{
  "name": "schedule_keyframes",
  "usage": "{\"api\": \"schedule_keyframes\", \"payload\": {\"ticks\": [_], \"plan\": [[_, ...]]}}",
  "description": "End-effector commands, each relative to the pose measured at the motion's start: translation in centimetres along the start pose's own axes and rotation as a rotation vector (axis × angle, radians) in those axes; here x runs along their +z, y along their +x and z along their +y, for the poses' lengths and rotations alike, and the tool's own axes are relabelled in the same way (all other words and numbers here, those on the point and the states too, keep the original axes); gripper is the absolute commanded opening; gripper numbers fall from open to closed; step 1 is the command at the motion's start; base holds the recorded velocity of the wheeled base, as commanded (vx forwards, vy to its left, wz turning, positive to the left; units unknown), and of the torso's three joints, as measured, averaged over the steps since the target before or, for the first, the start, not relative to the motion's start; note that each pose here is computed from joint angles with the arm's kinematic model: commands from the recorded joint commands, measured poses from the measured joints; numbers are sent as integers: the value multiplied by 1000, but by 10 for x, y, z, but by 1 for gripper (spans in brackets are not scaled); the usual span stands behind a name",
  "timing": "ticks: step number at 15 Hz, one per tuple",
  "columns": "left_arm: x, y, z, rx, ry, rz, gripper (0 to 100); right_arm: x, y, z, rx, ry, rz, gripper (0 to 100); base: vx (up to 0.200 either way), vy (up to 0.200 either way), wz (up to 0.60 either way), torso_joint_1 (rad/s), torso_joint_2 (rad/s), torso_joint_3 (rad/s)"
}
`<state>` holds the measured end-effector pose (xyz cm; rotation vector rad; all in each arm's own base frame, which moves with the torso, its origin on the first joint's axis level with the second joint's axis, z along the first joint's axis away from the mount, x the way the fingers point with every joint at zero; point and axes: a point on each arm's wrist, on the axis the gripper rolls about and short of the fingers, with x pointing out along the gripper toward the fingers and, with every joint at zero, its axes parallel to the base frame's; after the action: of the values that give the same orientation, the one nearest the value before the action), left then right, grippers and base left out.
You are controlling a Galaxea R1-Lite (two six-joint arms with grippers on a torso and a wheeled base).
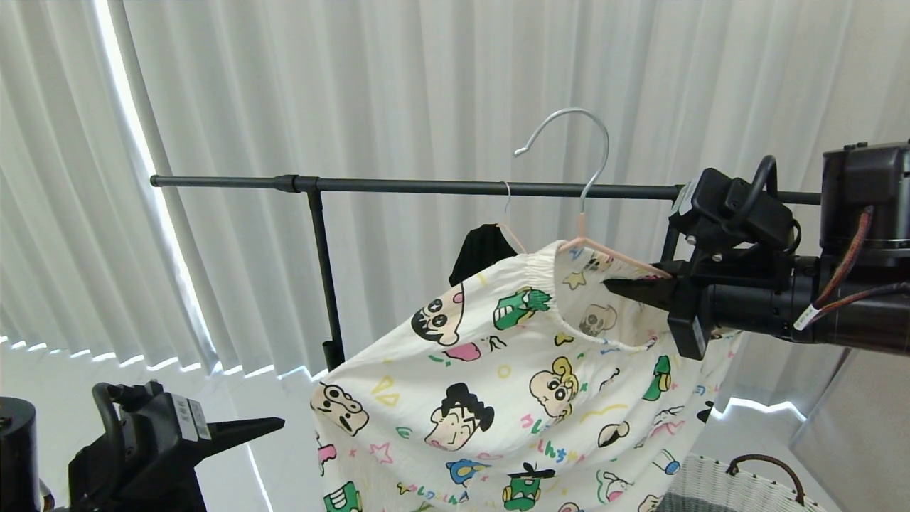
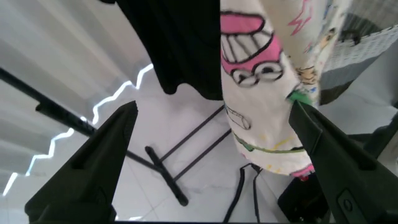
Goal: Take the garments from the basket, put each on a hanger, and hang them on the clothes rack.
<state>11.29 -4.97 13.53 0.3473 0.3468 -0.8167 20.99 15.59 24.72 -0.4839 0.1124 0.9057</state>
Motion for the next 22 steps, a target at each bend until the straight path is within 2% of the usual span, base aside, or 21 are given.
{"api": "schedule_keyframes", "payload": {"ticks": [1,5,6,7,10,11,13,15,17,22], "plan": [[3,-7,-2,5,19,-40,100,-3,2,-2,-7,5,10,0,0,0,0,0,0,0],[4,-5,-1,5,18,-36,100,0,1,-2,-5,0,2,0,0,0,0,0,0,0],[5,9,7,-3,-16,18,100,8,-4,4,9,-12,-31,0,0,0,0,0,0,0],[3,14,9,-7,-28,41,100,10,-7,7,17,-17,-41,0,0,0,0,0,0,0],[-1,18,10,-18,-36,67,100,14,-13,8,13,-23,-59,0,0,0,0,0,0,0],[-2,19,10,-19,-39,74,0,14,-13,8,12,-24,-61,0,0,0,0,0,0,0],[-1,19,11,-3,-41,80,0,14,-14,9,11,-23,-59,0,0,0,0,0,0,0],[-5,17,18,101,-69,118,0,12,-15,5,-4,-18,-53,0,0,0,0,0,0,0],[-14,10,28,196,-123,150,0,9,-17,-2,-31,-7,-42,0,0,0,0,0,0,0],[-24,1,36,279,-176,178,0,7,-19,-9,-63,66,-37,0,0,0,0,0,0,0]]}}
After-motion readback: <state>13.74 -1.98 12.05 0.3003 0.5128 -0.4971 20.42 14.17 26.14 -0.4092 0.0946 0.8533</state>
